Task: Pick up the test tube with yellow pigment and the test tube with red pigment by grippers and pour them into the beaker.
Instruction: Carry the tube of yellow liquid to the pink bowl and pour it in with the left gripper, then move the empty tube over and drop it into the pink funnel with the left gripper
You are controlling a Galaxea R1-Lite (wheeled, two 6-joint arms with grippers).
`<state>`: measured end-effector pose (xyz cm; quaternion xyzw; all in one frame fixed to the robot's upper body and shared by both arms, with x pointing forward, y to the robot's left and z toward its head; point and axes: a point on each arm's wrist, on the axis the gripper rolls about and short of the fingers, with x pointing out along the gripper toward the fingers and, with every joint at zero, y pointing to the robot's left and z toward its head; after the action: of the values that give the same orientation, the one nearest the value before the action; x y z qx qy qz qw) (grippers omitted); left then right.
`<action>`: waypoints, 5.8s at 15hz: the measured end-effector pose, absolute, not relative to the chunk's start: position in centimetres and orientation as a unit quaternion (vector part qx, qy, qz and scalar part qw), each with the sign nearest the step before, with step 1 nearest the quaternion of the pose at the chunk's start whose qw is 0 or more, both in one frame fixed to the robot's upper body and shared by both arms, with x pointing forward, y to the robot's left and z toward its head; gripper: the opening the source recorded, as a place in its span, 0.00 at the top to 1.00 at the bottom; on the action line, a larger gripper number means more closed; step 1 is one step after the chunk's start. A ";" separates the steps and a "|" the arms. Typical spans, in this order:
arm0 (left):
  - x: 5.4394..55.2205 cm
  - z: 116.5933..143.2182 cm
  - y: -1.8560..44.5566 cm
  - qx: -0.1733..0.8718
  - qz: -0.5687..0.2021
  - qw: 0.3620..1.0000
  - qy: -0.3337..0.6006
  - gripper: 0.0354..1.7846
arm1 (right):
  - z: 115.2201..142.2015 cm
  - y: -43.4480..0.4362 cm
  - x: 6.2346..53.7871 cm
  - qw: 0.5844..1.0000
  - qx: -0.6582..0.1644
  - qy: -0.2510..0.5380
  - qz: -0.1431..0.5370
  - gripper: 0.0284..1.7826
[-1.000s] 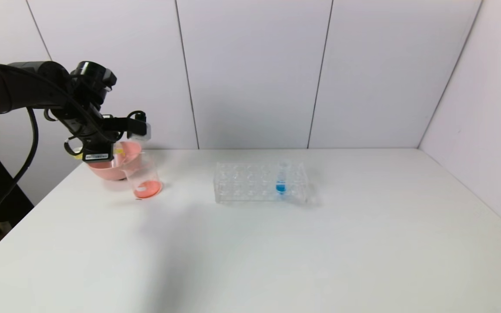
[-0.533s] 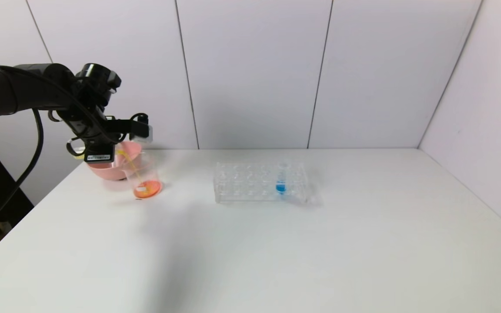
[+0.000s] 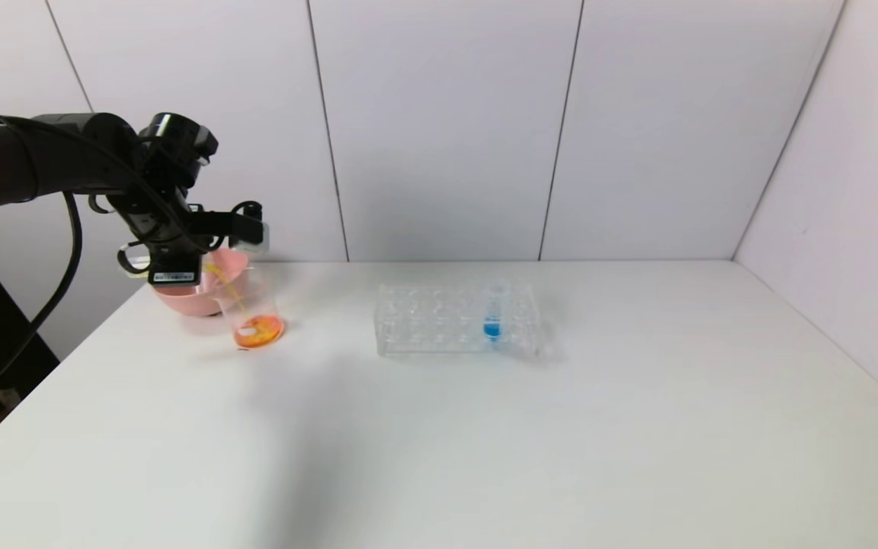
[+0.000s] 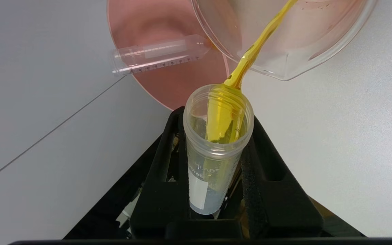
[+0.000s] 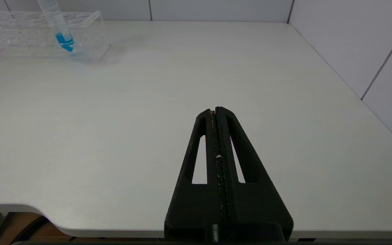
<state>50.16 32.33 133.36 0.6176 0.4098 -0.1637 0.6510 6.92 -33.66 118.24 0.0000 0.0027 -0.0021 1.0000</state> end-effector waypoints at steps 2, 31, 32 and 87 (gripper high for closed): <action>50.1 133.4 32.1 0.620 -0.163 0.649 0.410 0.76 | 118.2 -33.7 6.9 1.000 0.000 0.003 -0.002 0.95; 50.4 134.6 31.4 0.566 -0.093 0.722 0.387 0.76 | 118.2 -33.7 6.9 1.000 0.000 0.003 -0.002 0.95; 50.4 134.9 31.4 0.538 -0.080 0.749 0.379 0.76 | 118.2 -33.7 6.9 1.000 0.000 0.003 -0.002 0.95; 57.6 127.6 36.8 -0.014 0.172 0.974 0.145 0.68 | 118.2 -33.7 6.9 1.000 0.000 0.003 -0.002 0.95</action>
<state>57.57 36.79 127.65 -0.0144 0.1451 0.1717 0.9743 6.92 -33.66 118.24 0.0000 0.0027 -0.0021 1.0000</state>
